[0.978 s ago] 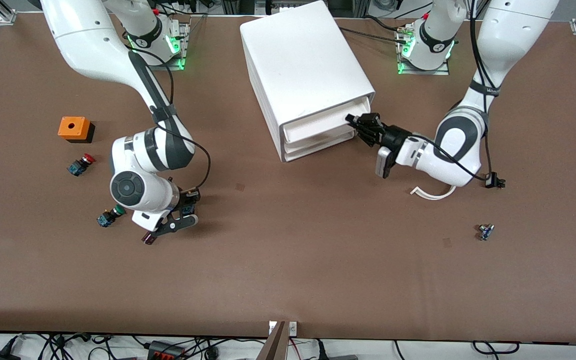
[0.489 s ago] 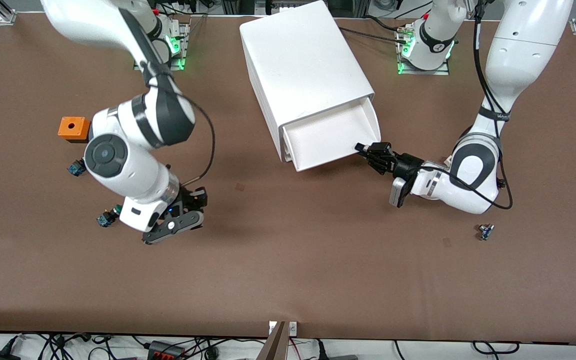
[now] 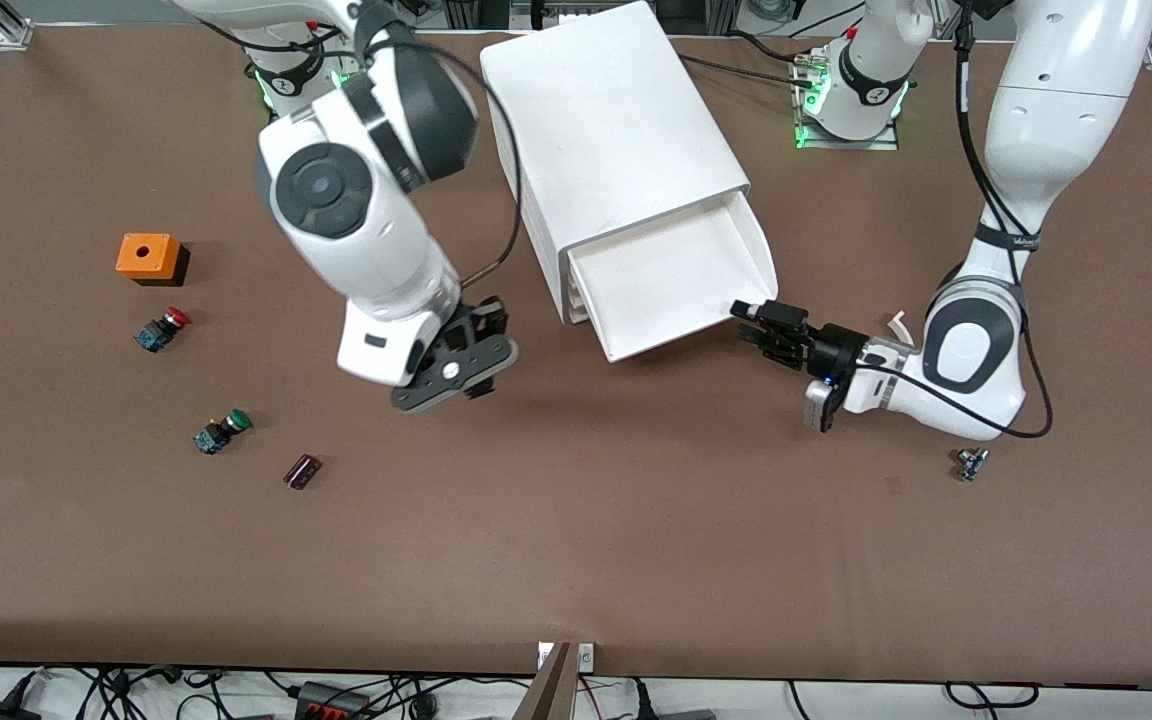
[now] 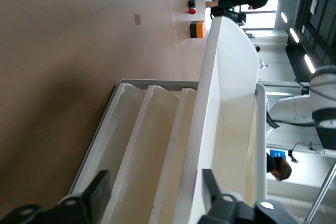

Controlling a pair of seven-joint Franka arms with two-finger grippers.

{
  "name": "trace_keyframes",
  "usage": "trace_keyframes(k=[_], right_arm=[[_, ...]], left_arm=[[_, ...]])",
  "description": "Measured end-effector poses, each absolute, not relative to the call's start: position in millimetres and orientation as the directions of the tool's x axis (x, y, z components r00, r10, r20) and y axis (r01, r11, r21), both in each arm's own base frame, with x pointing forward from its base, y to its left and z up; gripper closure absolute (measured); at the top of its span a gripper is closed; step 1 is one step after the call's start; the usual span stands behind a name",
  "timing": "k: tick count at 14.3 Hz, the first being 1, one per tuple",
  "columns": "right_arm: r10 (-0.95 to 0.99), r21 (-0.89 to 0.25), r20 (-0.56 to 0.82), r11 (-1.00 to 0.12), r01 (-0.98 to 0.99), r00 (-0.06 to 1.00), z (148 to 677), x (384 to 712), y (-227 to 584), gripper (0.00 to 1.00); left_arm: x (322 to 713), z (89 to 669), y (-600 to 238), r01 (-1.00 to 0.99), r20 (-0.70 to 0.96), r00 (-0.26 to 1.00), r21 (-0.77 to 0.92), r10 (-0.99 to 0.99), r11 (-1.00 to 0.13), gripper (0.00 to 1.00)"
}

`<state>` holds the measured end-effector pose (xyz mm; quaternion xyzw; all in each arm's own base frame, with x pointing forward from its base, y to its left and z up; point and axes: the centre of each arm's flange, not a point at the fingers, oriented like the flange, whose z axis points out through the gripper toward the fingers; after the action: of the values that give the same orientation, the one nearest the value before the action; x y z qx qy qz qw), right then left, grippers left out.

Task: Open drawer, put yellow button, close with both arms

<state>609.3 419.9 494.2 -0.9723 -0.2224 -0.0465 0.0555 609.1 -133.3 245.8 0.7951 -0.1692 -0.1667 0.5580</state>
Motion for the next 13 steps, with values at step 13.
trace_keyframes(k=[13], right_arm=[[0.349,-0.158,0.159,-0.914,0.373,0.924,484.3,508.9,560.6,0.59]], left_arm=[[629.6,401.3,-93.0,-0.053,-0.452,0.879,0.222,-0.151,-0.974,0.0]])
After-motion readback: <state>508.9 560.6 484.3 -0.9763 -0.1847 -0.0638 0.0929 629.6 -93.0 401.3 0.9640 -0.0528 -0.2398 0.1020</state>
